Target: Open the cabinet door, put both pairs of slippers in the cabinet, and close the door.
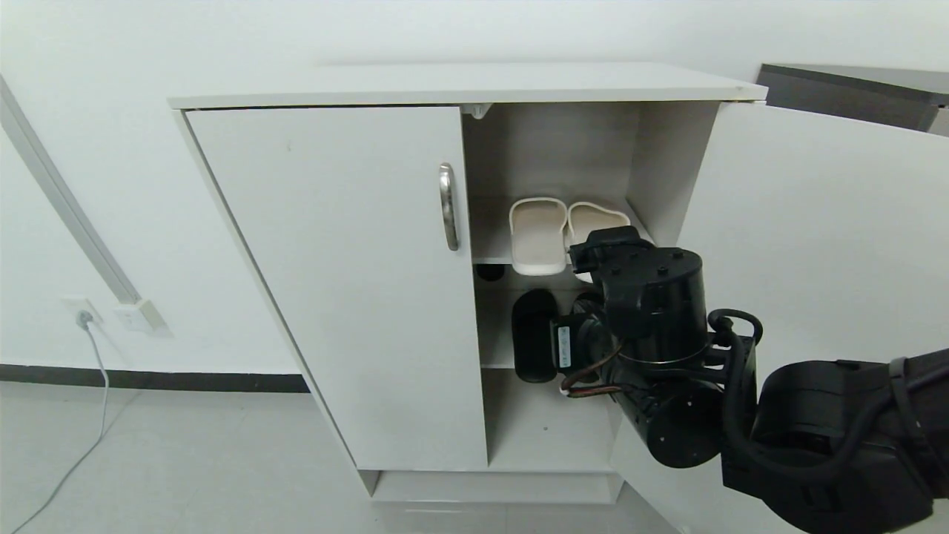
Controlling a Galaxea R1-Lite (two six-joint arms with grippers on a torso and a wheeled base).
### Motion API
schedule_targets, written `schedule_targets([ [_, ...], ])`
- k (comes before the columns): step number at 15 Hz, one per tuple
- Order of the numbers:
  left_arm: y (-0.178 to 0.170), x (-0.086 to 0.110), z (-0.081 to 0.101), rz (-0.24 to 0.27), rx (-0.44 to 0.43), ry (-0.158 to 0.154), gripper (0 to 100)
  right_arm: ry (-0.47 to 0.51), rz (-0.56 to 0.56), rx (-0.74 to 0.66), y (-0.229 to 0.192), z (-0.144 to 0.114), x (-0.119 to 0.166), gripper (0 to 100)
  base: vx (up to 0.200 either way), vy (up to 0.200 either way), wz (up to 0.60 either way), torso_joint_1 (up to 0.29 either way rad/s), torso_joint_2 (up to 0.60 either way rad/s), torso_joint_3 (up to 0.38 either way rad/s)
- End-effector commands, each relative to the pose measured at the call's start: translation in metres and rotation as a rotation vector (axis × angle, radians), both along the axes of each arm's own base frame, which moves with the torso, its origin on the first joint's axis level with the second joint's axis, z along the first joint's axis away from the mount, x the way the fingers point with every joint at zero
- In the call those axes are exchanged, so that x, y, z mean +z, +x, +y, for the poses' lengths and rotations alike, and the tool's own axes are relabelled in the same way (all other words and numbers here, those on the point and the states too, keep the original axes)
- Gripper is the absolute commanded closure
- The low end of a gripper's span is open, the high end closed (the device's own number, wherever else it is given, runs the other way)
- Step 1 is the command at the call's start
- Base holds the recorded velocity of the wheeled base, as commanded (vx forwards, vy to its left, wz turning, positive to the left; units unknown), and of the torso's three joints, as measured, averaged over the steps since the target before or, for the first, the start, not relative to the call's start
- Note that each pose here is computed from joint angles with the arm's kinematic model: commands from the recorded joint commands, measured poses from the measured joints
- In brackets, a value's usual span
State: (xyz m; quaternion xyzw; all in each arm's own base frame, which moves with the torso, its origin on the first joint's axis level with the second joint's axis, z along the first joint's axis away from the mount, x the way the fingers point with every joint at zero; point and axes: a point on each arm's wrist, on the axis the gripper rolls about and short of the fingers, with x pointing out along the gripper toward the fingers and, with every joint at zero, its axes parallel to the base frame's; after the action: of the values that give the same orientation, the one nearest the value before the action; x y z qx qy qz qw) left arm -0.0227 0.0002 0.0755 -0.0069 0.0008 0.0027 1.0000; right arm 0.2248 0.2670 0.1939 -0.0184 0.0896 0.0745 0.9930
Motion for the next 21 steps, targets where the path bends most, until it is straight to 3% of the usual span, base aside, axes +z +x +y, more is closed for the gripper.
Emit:
schedule_targets([
  [1, 0.000, 0.000, 0.000, 0.000, 0.001, -0.002, 100, -0.009, 0.007, 0.001, -0.001, -0.001, -0.003, 100, -0.200, 0.000, 0.00, 0.012, 0.01, 0.002],
  [11, 0.000, 0.000, 0.000, 0.000, 0.001, -0.003, 100, -0.012, 0.004, 0.003, -0.003, -0.004, -0.009, 100, -0.200, 0.000, 0.00, 0.002, 0.00, 0.003],
  [21, 0.000, 0.000, 0.000, 0.001, 0.001, -0.003, 100, -0.032, 0.010, 0.006, -0.001, -0.007, -0.014, 100, 0.000, 0.000, 0.00, 0.000, 0.00, 0.000],
])
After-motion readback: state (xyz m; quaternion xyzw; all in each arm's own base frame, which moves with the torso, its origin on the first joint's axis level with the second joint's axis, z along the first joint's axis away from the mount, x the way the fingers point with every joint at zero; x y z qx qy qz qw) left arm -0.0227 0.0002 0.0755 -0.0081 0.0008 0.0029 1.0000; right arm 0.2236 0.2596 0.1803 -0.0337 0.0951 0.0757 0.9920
